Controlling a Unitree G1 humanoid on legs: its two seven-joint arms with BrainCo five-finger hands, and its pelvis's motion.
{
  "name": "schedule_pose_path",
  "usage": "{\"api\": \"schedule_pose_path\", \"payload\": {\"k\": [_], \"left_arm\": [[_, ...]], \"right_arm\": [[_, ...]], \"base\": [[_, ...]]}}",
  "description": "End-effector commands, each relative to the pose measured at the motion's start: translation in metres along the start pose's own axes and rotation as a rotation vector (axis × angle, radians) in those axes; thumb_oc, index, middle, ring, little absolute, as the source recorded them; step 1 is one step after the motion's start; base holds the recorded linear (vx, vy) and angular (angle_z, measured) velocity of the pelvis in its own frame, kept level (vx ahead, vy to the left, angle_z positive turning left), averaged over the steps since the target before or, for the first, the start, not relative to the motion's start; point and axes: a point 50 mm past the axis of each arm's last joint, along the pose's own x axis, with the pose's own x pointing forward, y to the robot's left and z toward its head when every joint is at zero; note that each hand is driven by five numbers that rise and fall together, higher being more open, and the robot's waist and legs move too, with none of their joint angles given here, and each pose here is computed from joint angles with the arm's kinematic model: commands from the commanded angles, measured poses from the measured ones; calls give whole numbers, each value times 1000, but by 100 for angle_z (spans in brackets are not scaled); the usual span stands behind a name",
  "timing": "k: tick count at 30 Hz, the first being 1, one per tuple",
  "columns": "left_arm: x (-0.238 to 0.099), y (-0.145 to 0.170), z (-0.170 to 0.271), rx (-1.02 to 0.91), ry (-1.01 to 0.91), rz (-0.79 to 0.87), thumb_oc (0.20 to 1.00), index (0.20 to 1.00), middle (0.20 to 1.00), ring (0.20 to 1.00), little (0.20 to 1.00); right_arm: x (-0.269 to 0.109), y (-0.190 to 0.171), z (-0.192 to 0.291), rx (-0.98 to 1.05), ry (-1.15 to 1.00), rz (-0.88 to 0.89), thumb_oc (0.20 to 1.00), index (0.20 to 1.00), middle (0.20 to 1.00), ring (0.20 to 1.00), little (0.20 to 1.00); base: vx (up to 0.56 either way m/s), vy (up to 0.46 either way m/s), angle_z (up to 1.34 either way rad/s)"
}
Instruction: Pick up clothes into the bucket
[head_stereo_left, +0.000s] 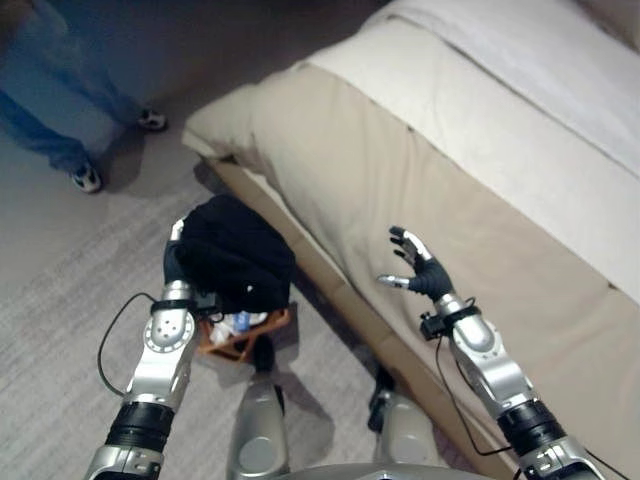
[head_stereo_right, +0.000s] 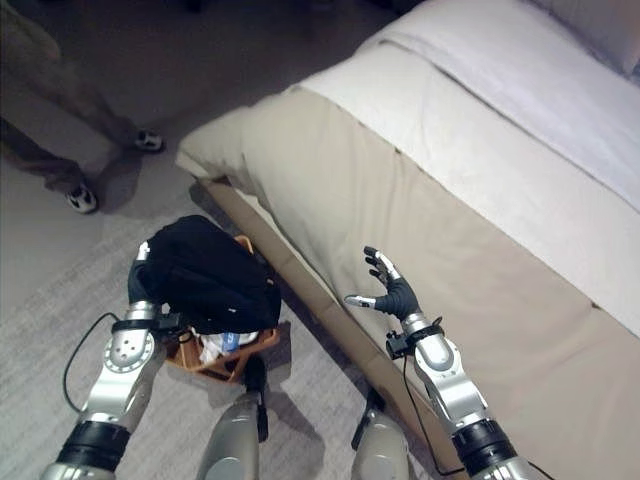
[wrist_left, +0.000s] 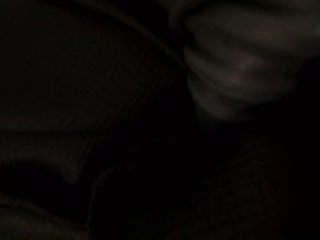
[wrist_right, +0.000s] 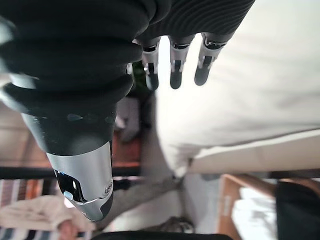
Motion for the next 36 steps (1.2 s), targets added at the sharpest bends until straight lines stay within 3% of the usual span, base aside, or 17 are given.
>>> {"api": "schedule_pose_path", "payload": {"k": [1, 10, 17, 28, 36], "left_arm": [[26, 9, 55, 7, -279, 92, 200, 200, 200, 200, 200], [38, 47, 109, 66, -534, 386, 200, 200, 200, 200, 200], [54, 79, 119, 198, -530, 550, 200, 200, 200, 200, 200], [63, 118, 154, 315, -611, 702, 200, 200, 200, 200, 200], [57, 113, 162, 284, -678, 711, 200, 200, 200, 200, 200]], "right_arm": [[14, 0, 36, -22, -180, -10, 1000, 1000, 1000, 1000, 1000], [27, 5, 11, -10, -75, -58, 1000, 1000, 1000, 1000, 1000], [23, 13, 7, 8, -66, -9, 1000, 1000, 1000, 1000, 1000], [23, 15, 12, 15, -93, 24, 1000, 1000, 1000, 1000, 1000], [22, 14, 11, 9, -87, 20, 1000, 1000, 1000, 1000, 1000]], "base": [[-78, 44, 7], [-19, 5, 12], [20, -14, 8], [10, 19, -6], [34, 13, -3]]}}
